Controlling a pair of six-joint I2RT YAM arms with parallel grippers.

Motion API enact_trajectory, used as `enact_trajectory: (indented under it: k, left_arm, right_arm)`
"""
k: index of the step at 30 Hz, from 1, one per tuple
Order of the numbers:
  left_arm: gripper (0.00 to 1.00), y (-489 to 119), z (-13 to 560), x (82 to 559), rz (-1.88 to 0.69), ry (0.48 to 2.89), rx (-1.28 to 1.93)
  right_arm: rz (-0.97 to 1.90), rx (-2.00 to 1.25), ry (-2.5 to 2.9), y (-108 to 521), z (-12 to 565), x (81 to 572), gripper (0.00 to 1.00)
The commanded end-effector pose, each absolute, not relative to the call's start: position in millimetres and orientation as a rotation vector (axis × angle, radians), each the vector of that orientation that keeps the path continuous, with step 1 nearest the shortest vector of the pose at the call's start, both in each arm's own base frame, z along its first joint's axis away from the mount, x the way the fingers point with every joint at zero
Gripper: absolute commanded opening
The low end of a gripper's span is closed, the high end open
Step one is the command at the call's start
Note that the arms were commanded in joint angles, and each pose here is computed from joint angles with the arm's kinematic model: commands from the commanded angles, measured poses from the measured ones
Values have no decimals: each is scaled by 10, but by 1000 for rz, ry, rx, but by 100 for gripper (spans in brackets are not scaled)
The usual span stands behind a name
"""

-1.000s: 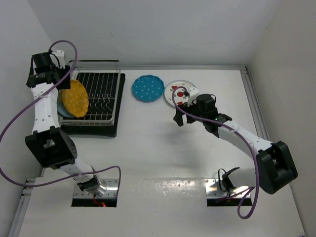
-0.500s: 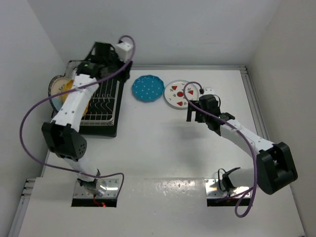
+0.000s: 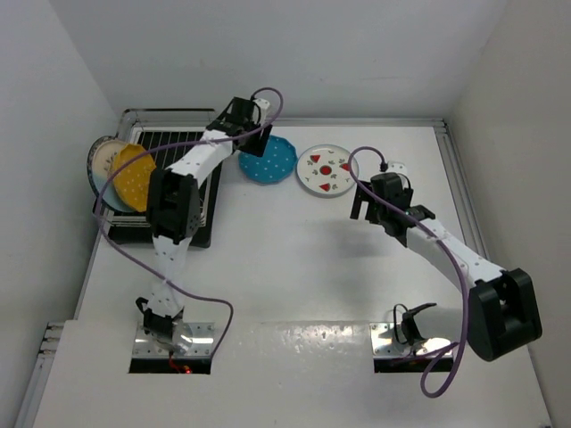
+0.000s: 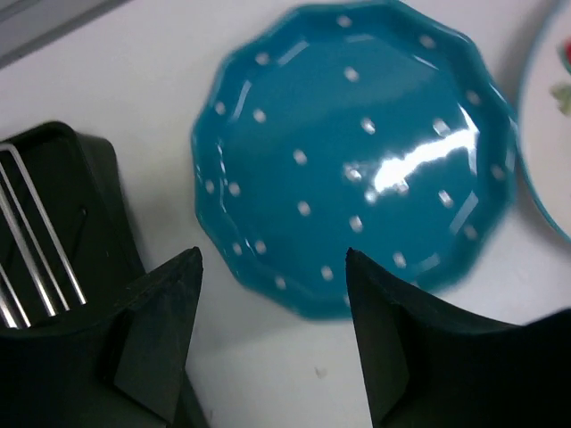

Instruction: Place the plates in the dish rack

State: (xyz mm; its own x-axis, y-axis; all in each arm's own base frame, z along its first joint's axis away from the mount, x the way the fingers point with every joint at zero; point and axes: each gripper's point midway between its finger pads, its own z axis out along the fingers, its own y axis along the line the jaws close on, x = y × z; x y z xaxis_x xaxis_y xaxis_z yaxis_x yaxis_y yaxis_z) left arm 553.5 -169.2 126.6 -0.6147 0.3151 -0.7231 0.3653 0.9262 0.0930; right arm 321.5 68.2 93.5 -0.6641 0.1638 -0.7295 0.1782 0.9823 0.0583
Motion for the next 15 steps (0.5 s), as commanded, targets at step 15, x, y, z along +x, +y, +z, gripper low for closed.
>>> enact_trajectory:
  k: [15]
  left_arm:
    - [75,-1241,146,5909,25,2417,180]
  right_arm:
    - [78,156,2269,853,987,3309,96]
